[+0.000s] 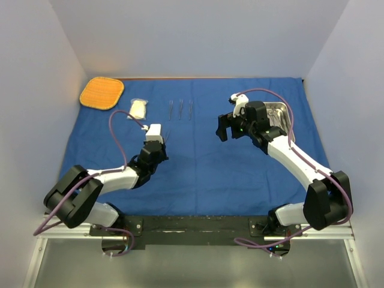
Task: Open and lay out the surgical kit
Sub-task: Place the medical item in the surgical kit.
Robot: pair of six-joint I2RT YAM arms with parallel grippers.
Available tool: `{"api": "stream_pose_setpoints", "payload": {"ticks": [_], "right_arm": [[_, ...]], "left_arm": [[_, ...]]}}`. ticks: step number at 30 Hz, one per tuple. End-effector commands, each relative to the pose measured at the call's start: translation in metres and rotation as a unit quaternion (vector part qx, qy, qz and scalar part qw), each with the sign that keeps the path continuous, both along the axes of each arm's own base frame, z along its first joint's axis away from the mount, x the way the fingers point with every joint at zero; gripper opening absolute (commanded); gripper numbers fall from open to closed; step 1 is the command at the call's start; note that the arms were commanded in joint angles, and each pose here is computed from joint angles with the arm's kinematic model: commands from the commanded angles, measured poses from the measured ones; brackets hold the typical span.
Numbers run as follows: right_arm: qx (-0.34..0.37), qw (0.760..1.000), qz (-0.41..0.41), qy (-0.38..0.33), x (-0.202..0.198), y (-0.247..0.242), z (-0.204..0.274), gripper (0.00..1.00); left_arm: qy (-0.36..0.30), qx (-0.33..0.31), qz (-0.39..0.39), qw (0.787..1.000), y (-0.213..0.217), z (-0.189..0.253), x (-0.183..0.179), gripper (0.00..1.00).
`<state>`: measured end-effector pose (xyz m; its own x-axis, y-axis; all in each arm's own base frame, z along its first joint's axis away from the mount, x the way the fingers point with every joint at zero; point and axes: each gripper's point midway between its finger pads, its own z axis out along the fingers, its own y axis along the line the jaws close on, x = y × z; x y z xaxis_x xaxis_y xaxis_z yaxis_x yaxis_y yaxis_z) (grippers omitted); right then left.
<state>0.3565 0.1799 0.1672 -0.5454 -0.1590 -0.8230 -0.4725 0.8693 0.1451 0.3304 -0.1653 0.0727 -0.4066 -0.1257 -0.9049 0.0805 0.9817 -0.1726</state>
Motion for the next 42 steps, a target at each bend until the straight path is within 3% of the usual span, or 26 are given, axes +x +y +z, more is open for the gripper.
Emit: {"api": "stream_pose_setpoints", "payload": {"ticks": [1, 21, 42], "right_arm": [[0.010, 1.000, 0.003, -0.026, 0.004, 0.001, 0.013, 0.99], [0.010, 1.000, 0.014, -0.021, 0.004, 0.003, 0.006, 0.99], [0.009, 0.999, 0.015, -0.028, -0.002, 0.000, 0.005, 0.99]], "left_arm": [[-0.039, -0.037, 0.012, 0.998, -0.011, 0.015, 0.012, 0.00], [0.016, -0.037, 0.065, 0.997, -0.010, -0.021, 0.014, 0.00], [0.087, -0.030, 0.054, 0.994, -0.027, -0.053, 0.006, 0.14]]}}
